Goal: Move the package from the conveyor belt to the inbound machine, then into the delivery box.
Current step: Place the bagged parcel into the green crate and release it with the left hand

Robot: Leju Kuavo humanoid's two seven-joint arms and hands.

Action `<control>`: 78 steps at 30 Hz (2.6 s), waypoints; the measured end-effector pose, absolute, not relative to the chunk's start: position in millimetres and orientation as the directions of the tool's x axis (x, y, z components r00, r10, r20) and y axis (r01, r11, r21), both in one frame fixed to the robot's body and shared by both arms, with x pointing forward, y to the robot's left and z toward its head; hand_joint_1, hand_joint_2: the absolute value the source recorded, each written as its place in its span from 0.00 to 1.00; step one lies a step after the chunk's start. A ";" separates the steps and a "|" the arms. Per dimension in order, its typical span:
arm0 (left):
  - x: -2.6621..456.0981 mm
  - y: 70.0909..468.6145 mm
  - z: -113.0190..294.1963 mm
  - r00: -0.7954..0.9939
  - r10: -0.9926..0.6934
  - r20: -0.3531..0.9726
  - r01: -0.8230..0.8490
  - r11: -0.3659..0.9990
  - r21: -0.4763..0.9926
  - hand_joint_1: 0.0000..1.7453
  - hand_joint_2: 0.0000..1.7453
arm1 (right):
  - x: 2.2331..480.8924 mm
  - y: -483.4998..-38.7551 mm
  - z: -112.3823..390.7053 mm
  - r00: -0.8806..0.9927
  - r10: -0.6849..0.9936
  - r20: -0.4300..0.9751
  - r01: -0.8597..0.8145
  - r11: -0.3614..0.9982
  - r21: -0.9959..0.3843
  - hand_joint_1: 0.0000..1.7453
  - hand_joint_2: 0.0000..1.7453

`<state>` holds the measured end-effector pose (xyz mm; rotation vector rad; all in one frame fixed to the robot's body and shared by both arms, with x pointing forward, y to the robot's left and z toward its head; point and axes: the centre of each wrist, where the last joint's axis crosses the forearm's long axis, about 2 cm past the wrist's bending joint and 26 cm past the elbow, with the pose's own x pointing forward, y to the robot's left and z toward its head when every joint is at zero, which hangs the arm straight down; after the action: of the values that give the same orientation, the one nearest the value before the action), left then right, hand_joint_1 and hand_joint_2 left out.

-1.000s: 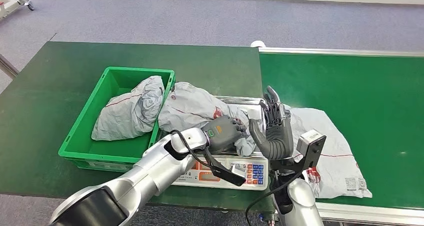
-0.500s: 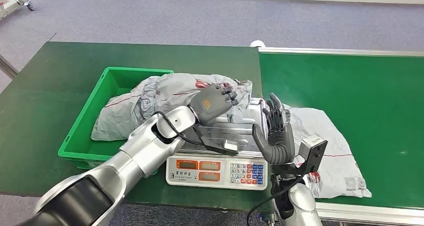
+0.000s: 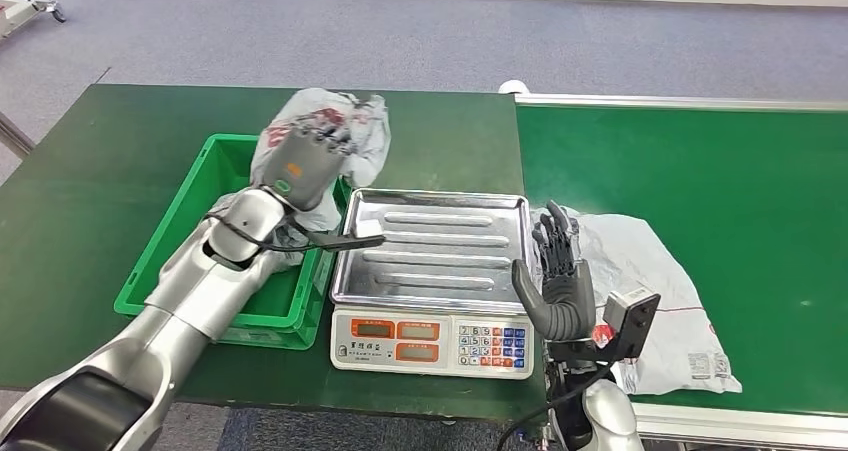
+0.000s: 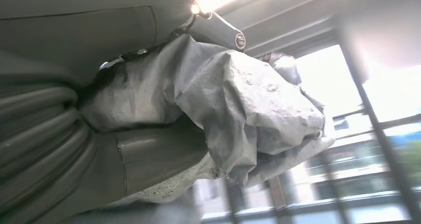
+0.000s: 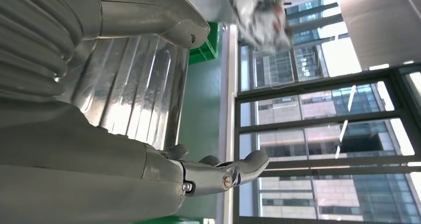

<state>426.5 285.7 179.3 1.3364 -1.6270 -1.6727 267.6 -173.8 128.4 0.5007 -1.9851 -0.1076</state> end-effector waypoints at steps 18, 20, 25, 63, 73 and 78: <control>358.2 396.3 117.1 -0.013 -0.976 -0.215 -0.139 -0.212 0.967 1.00 1.00 | 251.2 -186.1 122.1 -0.361 -0.356 0.862 -0.268 0.925 0.269 0.00 1.00; 356.2 399.3 116.0 -0.005 -0.977 -0.215 -0.133 -0.212 0.968 1.00 1.00 | 251.1 -186.6 122.2 -0.362 -0.355 0.862 -0.266 0.926 0.269 0.00 1.00; 350.2 405.4 111.1 0.004 -0.976 -0.220 -0.079 -0.219 0.972 1.00 1.00 | 251.2 -186.9 122.5 -0.363 -0.347 0.865 -0.266 0.928 0.261 0.00 1.00; 279.6 414.0 120.0 -0.188 -0.948 0.257 0.057 0.251 0.966 0.00 1.00 | 249.9 -187.5 122.3 -0.352 -0.344 0.871 -0.274 0.927 0.255 0.00 1.00; 275.4 339.1 131.3 -0.408 -0.398 0.822 0.165 0.853 0.495 0.00 1.00 | 253.3 -187.4 124.6 -0.362 -0.331 0.871 -0.239 0.937 0.256 0.00 1.00; 276.1 309.5 130.7 -0.443 -0.192 0.876 0.251 0.911 0.327 0.00 1.00 | 260.2 -185.3 128.9 -0.363 -0.324 0.874 -0.235 0.939 0.251 0.00 1.00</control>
<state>276.1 309.5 130.7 -0.0429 -1.9668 -0.5019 260.2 -185.3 128.9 0.4030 -1.9614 -0.0987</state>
